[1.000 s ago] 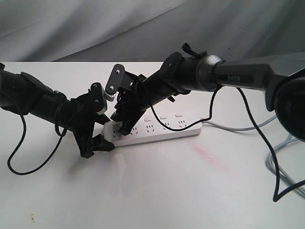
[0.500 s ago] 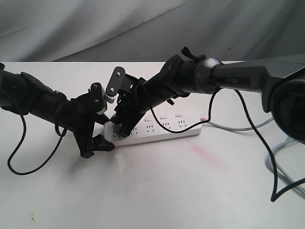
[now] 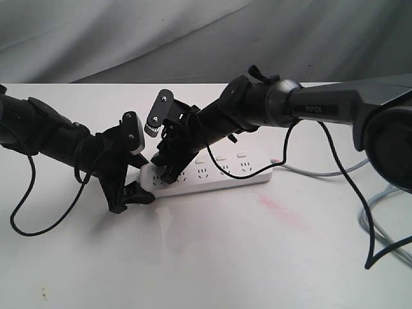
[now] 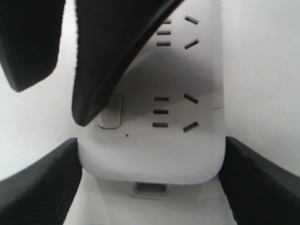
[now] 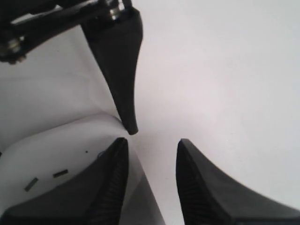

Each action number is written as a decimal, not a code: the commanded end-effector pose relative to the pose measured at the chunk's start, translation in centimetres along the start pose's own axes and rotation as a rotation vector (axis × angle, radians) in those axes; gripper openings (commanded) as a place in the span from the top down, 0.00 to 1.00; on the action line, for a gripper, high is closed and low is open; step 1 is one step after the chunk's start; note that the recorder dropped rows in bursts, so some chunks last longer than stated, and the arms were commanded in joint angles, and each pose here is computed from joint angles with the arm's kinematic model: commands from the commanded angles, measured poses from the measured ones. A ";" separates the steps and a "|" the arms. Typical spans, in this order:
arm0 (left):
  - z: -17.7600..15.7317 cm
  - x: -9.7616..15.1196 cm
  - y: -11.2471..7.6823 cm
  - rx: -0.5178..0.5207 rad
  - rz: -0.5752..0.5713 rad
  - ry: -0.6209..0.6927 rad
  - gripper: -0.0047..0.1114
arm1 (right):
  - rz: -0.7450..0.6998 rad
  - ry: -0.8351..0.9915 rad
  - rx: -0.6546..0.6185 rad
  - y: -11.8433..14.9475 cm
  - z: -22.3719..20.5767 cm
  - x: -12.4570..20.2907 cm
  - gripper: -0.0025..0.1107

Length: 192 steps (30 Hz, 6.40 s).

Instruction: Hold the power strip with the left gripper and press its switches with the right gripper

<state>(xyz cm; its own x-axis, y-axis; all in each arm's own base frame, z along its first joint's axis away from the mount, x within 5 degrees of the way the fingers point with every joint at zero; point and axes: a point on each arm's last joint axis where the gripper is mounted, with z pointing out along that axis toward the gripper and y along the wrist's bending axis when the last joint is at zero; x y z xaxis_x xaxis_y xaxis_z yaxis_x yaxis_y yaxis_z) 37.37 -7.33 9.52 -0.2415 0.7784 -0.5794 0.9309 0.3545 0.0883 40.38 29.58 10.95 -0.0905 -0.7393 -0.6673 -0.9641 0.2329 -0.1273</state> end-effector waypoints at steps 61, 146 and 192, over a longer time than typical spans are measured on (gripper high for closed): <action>0.1 -0.2 -0.1 0.003 0.011 0.004 0.40 | 0.022 0.043 -0.054 0.3 1.2 2.0 0.68; 0.1 -0.2 -0.1 0.003 0.011 0.004 0.40 | 0.008 0.035 0.025 -1.7 -2.9 1.8 0.63; 0.1 -0.2 -0.1 0.003 0.011 0.004 0.40 | -0.022 0.165 -0.071 0.5 0.0 5.9 0.63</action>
<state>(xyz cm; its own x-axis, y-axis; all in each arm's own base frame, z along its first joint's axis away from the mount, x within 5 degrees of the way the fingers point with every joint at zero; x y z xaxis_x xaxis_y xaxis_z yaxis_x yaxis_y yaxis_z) 37.38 -7.32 9.51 -0.2437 0.7781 -0.5789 0.9299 0.3571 0.0884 40.41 26.49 10.52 -0.1338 -0.7634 -0.6320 -0.9561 0.2671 -0.1202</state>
